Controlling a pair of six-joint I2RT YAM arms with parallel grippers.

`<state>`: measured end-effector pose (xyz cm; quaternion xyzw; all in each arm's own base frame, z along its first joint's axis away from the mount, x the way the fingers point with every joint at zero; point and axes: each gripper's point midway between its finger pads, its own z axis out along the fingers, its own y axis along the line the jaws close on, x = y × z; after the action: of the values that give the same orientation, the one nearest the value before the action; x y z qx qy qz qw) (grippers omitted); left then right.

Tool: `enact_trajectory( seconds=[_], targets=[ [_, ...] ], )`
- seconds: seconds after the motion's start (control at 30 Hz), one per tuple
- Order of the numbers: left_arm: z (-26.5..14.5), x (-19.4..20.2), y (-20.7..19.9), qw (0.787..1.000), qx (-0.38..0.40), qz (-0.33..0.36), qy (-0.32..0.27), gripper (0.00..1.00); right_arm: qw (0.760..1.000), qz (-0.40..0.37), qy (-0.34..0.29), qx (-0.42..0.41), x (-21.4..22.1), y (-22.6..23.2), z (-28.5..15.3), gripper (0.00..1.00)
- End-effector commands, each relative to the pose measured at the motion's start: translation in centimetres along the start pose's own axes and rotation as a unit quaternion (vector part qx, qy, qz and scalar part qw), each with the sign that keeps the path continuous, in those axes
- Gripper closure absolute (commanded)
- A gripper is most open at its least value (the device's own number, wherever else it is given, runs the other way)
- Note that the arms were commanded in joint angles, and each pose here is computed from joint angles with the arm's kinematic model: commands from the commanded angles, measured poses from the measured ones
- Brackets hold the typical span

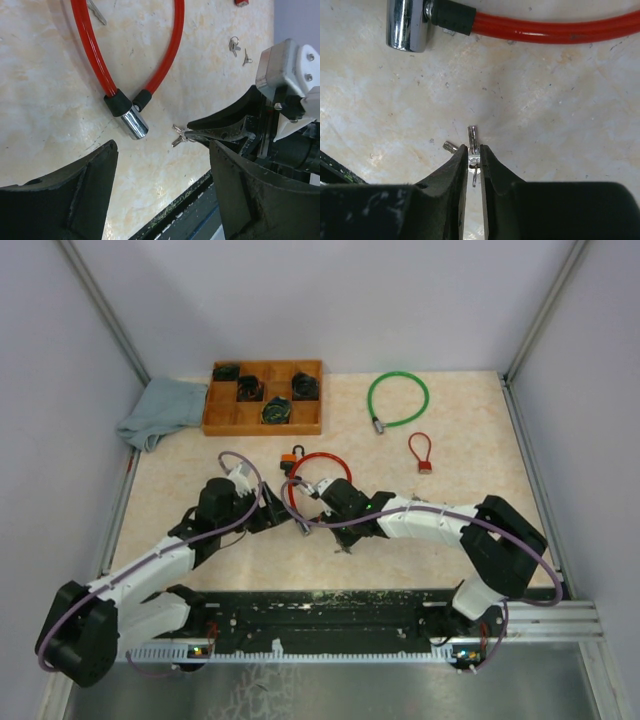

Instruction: Unlock with the key

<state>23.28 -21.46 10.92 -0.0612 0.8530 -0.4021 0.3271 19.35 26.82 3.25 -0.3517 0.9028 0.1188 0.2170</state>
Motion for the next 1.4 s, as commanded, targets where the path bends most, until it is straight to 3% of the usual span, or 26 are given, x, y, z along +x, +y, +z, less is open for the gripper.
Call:
enact_trajectory(
  seconds=[0.0,0.27,0.6,0.73,0.87,0.97,1.17,1.37],
  targets=[
    [0.2,0.1,-1.2,0.999,0.036,0.011,0.012,0.22,0.999,0.0,-0.049,-0.008,-2.5,0.6,-0.9,0.81],
    [-0.5,-0.8,1.6,0.998,-0.04,-0.014,-0.036,0.2,1.0,-0.015,-0.001,0.007,-1.6,0.3,-0.1,0.74],
    [-1.2,-1.2,2.7,0.996,-0.068,-0.027,-0.06,0.2,0.998,-0.036,0.046,0.022,-0.4,0.3,1.4,0.73],
    [-1.5,-1.4,3.0,0.994,-0.075,-0.031,-0.07,0.2,0.996,-0.049,0.067,0.037,0.2,0.1,1.8,0.76],
    [-1.5,-1.4,3.0,0.994,-0.073,-0.033,-0.072,0.19,0.994,-0.052,0.074,0.053,0.6,-0.4,1.9,0.86],
    [-1.4,-1.3,2.4,0.996,-0.058,-0.029,-0.067,0.2,0.996,-0.049,0.057,0.052,0.0,-0.3,1.5,0.91],
    [-0.9,-0.7,-0.5,0.999,0.017,-0.002,-0.033,0.21,0.998,-0.036,-0.037,0.021,-3.9,0.9,-0.6,0.99],
    [-0.3,0.2,-2.2,0.998,0.069,-0.009,0.0,0.24,0.992,-0.036,-0.119,0.005,-6.3,1.3,-1.8,1.0]
  ],
)
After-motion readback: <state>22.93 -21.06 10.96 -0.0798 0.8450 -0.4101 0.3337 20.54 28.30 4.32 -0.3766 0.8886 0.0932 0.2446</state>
